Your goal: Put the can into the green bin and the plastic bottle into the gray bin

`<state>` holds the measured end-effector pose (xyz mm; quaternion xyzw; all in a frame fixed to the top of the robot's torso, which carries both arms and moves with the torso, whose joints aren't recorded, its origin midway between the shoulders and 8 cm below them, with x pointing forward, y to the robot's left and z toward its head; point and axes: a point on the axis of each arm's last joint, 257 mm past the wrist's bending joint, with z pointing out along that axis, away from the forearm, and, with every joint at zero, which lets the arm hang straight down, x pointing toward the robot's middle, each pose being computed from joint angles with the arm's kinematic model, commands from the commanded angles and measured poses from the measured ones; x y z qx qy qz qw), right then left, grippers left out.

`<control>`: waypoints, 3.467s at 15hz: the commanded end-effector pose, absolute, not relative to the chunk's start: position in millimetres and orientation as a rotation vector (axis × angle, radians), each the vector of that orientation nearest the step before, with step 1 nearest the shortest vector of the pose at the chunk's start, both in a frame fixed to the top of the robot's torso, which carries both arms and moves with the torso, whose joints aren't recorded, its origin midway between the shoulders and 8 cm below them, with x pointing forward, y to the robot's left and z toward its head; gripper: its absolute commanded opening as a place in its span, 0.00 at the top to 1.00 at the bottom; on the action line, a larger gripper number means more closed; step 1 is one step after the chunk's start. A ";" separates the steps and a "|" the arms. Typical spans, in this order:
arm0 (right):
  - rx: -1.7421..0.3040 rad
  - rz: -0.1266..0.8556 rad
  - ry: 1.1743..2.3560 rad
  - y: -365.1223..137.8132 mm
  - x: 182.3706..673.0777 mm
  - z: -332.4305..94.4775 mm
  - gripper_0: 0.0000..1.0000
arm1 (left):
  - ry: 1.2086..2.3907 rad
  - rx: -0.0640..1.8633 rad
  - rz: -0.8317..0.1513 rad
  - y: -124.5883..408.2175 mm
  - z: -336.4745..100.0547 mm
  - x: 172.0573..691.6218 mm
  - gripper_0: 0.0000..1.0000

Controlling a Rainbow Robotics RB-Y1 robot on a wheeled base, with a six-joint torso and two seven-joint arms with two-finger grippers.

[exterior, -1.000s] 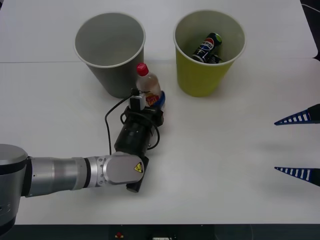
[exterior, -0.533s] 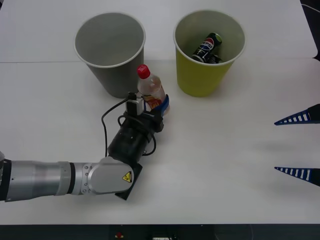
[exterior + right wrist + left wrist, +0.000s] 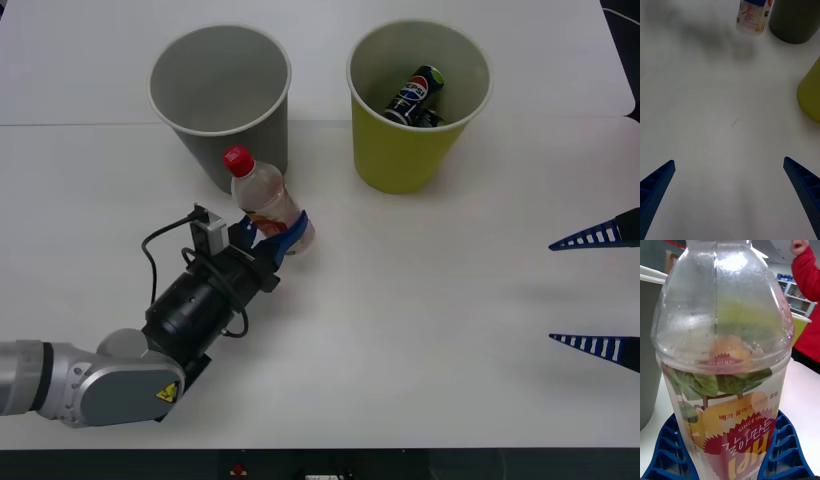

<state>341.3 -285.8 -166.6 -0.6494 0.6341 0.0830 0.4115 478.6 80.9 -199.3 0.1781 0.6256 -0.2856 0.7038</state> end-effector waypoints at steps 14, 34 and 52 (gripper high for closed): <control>-1.634 0.209 1.596 -285.8 341.3 -166.6 0.00 | 1.877 0.787 -0.492 180.0 -153.0 434.4 1.00; -1.634 0.209 1.596 -285.8 341.3 -166.6 0.00 | 2.299 0.801 -0.760 247.5 1.0 476.2 1.00; -1.634 0.209 1.596 -285.8 341.3 -166.6 0.00 | 2.254 0.787 -0.414 167.9 19.1 572.4 1.00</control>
